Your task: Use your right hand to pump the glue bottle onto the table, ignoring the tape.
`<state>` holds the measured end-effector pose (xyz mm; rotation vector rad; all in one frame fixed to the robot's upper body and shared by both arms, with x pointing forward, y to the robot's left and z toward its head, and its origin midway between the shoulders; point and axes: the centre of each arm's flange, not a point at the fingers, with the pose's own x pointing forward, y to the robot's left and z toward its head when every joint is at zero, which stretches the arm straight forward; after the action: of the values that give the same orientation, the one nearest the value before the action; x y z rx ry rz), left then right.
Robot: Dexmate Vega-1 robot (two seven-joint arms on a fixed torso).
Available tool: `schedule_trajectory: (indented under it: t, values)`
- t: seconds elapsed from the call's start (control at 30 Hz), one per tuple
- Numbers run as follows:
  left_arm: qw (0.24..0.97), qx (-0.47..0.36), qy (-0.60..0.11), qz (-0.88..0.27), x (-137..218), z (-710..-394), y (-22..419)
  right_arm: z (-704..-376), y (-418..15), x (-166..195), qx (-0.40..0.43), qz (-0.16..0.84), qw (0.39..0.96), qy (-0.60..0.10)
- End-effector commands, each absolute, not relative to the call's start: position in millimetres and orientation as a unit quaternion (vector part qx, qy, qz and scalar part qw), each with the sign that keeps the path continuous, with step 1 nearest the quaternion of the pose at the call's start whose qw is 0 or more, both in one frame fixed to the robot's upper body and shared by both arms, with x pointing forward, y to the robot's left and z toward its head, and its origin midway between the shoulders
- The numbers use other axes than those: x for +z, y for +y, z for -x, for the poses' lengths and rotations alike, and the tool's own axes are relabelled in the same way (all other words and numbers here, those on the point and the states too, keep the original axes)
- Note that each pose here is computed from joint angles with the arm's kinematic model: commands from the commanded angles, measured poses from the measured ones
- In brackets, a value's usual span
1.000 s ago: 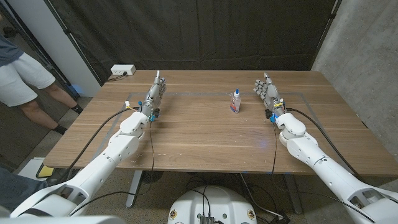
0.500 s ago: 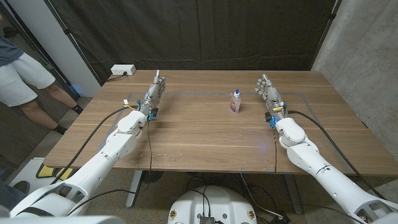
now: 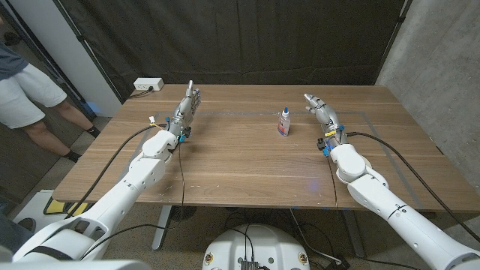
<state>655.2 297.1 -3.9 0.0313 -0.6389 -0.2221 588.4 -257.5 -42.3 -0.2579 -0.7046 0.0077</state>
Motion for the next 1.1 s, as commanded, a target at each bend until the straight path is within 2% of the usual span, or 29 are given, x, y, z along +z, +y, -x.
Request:
schedule_trajectory:
  t: [0.03,0.63,1.1]
  values:
    - [0.939,-0.115,-0.324,-0.017,4,-651,293,-575,-248,-49,-0.023,0.175,0.924,-0.340]
    - [0.935,-0.129,-0.329,-0.032,9,-643,286,-568,-225,-52,-0.055,0.261,0.902,-0.338]
    - [0.928,-0.139,-0.344,-0.035,13,-636,283,-574,-217,-60,-0.074,0.317,0.897,-0.298]
